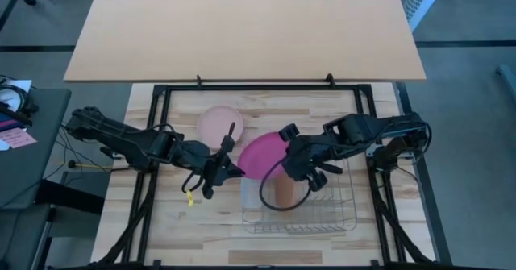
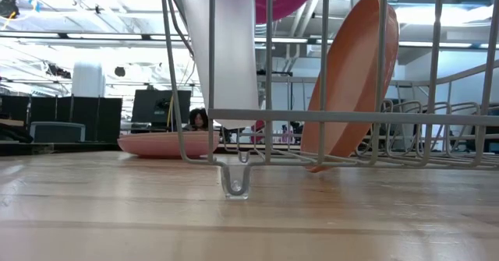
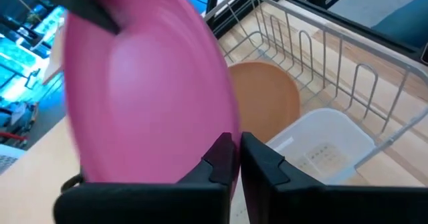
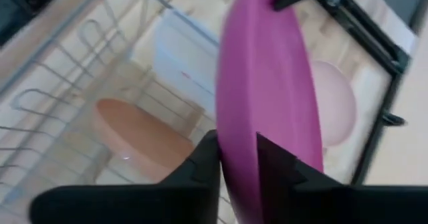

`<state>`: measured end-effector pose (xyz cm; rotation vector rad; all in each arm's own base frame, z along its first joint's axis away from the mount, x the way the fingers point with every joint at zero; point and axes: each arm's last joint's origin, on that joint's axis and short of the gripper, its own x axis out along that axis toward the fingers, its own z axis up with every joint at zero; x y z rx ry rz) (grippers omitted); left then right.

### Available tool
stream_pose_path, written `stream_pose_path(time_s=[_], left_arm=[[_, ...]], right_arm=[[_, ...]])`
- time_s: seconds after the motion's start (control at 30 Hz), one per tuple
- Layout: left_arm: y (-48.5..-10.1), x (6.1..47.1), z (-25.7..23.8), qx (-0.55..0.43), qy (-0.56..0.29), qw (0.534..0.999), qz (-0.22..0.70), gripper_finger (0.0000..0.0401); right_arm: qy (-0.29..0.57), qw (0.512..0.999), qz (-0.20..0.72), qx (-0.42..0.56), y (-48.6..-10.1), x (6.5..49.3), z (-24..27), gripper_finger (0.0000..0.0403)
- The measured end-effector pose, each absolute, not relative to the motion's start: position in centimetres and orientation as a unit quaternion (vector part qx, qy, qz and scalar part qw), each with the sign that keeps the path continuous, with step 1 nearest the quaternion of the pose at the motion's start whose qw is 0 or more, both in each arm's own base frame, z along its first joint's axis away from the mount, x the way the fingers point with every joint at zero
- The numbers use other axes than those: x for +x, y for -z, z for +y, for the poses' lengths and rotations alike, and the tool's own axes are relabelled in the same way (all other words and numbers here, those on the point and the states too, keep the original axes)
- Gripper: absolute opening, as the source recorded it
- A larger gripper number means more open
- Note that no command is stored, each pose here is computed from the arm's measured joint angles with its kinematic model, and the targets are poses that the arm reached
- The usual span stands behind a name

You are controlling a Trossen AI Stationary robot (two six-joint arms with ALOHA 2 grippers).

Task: Sort dishes
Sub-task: Put the pink plate in the dish rack

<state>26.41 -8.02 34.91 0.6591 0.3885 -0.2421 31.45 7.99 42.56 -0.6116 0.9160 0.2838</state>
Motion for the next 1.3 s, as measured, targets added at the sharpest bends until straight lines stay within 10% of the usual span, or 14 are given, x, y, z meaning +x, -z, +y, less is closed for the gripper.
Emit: stream_pose_path(time_s=[0.77,1.3], left_arm=[[-37.0,24.9,-7.4,0.276,0.074,0.947,0.146,0.0188],[-40.2,22.6,-6.2,0.247,-0.017,0.967,0.067,0.0202]], right_arm=[[-0.158,0.832,0.453,-0.278,-42.5,30.5,8.4,0.0040],[-0.268,0.788,0.396,-0.387,-46.9,24.4,11.4,0.0032]])
